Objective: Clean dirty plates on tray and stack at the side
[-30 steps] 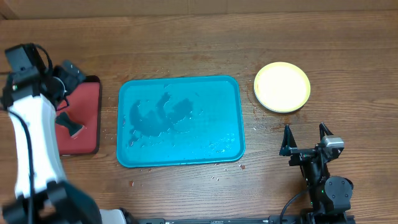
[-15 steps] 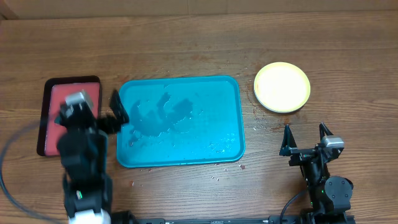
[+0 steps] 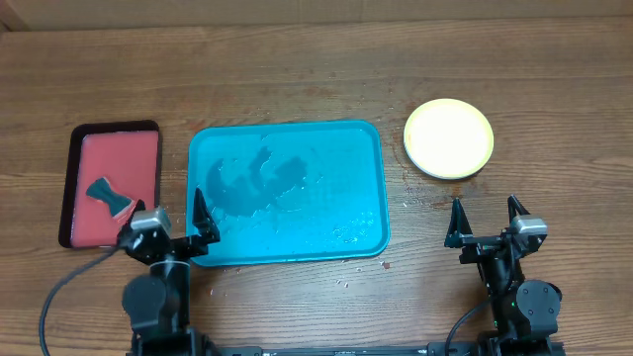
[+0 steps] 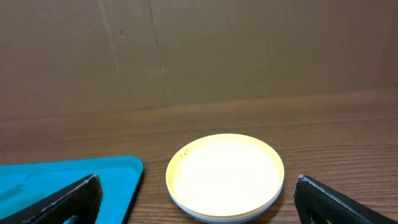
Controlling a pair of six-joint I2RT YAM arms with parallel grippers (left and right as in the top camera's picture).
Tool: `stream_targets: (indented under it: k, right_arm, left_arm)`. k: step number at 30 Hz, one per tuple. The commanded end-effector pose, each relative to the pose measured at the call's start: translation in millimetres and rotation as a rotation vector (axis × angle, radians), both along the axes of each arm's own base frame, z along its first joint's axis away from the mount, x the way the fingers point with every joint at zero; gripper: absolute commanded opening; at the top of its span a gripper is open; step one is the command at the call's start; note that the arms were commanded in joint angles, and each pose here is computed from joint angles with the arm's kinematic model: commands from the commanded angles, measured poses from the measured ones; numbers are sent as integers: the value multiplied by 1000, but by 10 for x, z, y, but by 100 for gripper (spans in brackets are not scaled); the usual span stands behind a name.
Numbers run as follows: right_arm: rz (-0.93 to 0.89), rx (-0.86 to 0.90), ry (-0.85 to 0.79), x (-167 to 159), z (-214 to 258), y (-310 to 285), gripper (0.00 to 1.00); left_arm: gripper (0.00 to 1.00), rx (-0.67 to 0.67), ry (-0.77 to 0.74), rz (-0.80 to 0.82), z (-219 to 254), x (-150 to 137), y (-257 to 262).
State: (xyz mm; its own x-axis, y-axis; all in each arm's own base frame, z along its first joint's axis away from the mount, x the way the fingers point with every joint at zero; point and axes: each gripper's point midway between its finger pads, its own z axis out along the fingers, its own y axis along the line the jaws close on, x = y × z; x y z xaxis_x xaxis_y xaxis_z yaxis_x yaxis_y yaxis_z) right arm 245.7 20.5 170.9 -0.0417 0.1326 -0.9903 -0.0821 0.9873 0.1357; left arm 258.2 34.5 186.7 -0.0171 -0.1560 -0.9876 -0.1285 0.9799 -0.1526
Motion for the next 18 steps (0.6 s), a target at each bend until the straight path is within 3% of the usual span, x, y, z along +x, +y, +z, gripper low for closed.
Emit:
stream_targets:
  k: [1,6,10,18]
  right_arm:
    - [-7,-5,-7,1,-11,-11,100]
    - [-7,-5,-7,1,-11,-11,100]
    - [-7,-5,-7,1,-11,-11,100]
    - [-7,-5,-7,1,-11,-10,100]
  left_arm:
    - [100,31,-61,2,1,-44,-16]
    - [100,60,-54,-14,-47,-81,-71]
    - [100,94,72,-34,-356,-128,-108]
    - [100,94,46,-130,-308,-121,-335]
